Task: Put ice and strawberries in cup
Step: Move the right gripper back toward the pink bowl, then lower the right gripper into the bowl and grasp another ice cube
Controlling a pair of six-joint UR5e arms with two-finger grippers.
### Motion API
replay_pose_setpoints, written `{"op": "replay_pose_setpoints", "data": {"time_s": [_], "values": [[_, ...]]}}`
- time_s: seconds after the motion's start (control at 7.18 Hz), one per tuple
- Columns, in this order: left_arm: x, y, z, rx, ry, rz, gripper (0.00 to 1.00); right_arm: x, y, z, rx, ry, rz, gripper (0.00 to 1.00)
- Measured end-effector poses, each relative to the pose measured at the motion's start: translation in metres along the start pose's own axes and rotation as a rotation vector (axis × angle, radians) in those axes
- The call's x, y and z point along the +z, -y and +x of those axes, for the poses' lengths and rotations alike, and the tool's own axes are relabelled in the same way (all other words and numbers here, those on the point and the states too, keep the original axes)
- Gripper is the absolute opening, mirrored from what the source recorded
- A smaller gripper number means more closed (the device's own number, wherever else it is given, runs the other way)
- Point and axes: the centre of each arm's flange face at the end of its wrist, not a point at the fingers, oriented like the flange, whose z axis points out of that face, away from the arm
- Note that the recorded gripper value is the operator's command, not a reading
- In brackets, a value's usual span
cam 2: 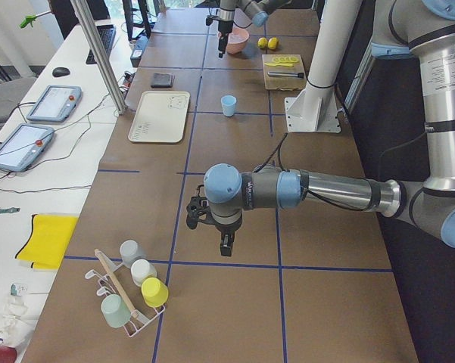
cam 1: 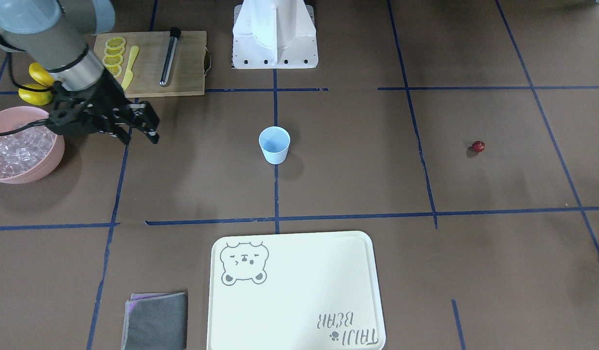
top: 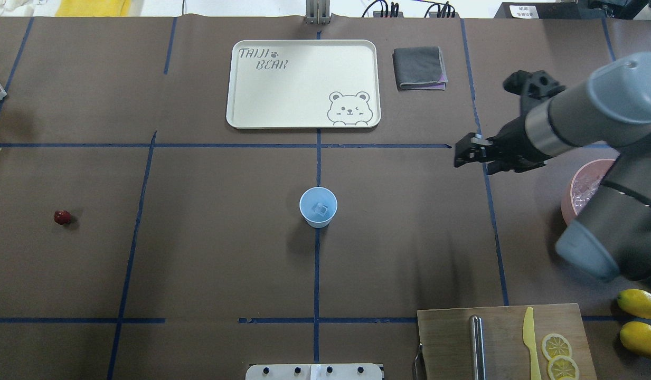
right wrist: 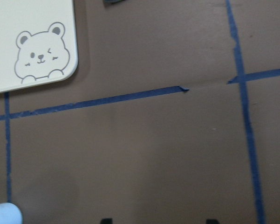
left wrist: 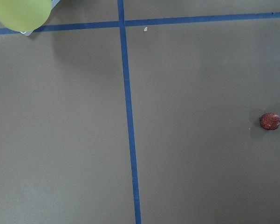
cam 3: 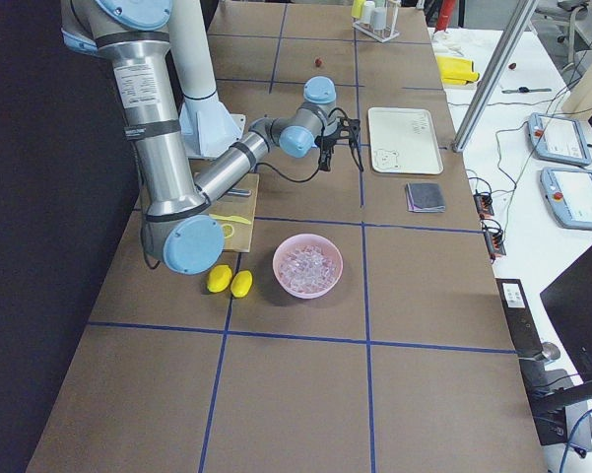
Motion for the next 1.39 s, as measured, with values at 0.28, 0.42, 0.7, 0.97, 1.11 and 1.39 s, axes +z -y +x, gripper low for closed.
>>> {"op": "replay_pose_setpoints", "data": {"time_s": [0.28,0.42,0.7,0.97,1.11,1.39], "values": [[0.0,0.0,0.0,0.0,0.0,0.0,1.0,-0.032,0.008,0.114,-0.162,-0.071,-0.016,0.75],[0.0,0.0,0.0,0.001,0.0,0.0,1.0,-0.04,0.009,0.164,-0.257,-0.113,-0.023,0.74],[0.0,0.0,0.001,0.001,0.0,0.001,1.0,-0.04,0.014,0.238,-0.431,-0.18,-0.06,0.74],[-0.001,0.0,0.001,0.002,0.0,0.002,1.0,-0.029,0.015,0.27,-0.538,-0.206,-0.103,0.71],[-0.001,0.0,0.001,0.003,0.0,0.002,1.0,-0.026,0.015,0.274,-0.554,-0.207,-0.113,0.7],[-0.001,0.0,0.001,0.003,0.0,0.002,1.0,-0.016,0.014,0.281,-0.557,-0.21,-0.138,0.69]]}}
